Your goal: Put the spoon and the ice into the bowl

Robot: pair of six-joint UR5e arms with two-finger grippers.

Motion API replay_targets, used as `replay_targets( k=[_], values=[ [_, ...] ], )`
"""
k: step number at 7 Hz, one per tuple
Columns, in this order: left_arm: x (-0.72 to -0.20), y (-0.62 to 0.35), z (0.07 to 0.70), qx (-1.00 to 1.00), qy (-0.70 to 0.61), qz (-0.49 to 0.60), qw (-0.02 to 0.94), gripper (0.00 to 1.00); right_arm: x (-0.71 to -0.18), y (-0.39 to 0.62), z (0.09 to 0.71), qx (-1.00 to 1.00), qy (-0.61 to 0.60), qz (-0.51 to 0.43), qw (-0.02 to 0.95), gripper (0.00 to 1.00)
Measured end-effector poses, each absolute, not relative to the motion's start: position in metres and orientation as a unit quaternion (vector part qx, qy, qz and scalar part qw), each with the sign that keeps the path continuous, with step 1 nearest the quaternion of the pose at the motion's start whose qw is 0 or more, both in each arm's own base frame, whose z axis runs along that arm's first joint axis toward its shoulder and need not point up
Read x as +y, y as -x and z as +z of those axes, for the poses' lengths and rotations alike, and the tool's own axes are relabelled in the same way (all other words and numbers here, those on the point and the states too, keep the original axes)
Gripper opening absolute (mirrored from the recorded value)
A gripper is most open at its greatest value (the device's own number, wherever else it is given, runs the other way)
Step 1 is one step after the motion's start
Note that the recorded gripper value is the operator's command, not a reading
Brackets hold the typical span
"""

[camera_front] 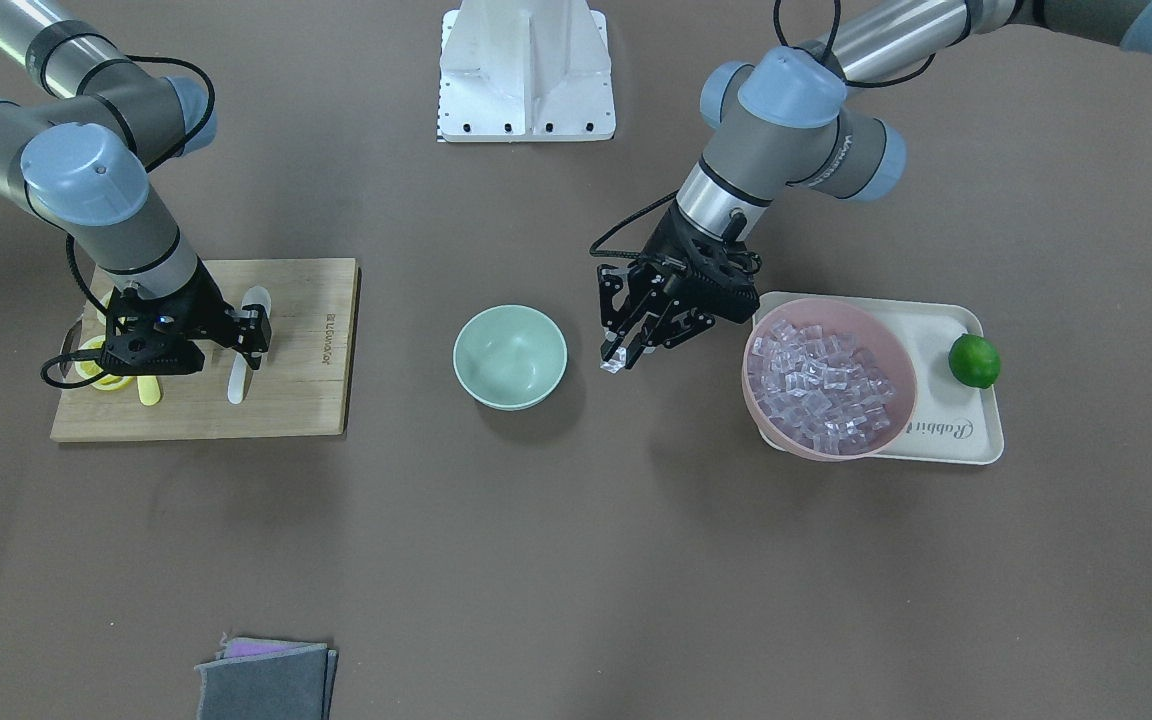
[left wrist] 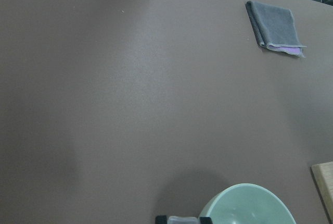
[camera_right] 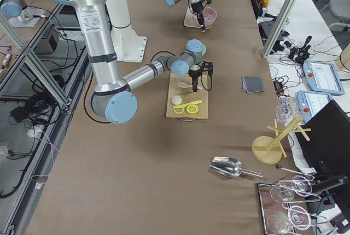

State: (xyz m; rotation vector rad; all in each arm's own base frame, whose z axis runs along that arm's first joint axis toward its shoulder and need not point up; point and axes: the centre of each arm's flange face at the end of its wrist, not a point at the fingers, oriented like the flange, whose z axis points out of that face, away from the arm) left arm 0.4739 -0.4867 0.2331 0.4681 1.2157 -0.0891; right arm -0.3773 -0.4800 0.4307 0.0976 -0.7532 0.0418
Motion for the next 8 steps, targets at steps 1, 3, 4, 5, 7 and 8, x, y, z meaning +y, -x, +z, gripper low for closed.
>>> replay_targets(
  k=[1,3,4,5,7,8],
  values=[
    [-0.487,-0.474,0.234,0.565,-0.218,-0.041,0.795,0.0,-0.48,0.379,0.431,-0.367,-0.047,0.02,0.929,0.4],
    [-0.486,-0.474,0.234,0.565,-0.218,-0.04,0.795,0.0,-0.479,0.385,0.43,-0.367,-0.046,0.016,0.929,0.21],
    [-0.486,-0.474,0.233,0.565,-0.219,-0.04,0.795,0.0,-0.479,0.389,0.429,-0.367,-0.045,0.014,0.929,0.0],
    [-0.486,-0.474,0.233,0.565,-0.219,-0.04,0.794,0.0,-0.478,0.392,0.429,-0.367,-0.045,0.012,0.929,0.0],
    [-0.485,-0.474,0.231,0.567,-0.218,-0.04,0.793,0.0,-0.48,0.394,0.419,-0.374,-0.048,0.011,0.926,0.0],
    [-0.482,-0.478,0.229,0.569,-0.216,-0.039,0.792,0.0,-0.484,0.395,0.404,-0.384,-0.053,0.01,0.922,0.0]
  ],
)
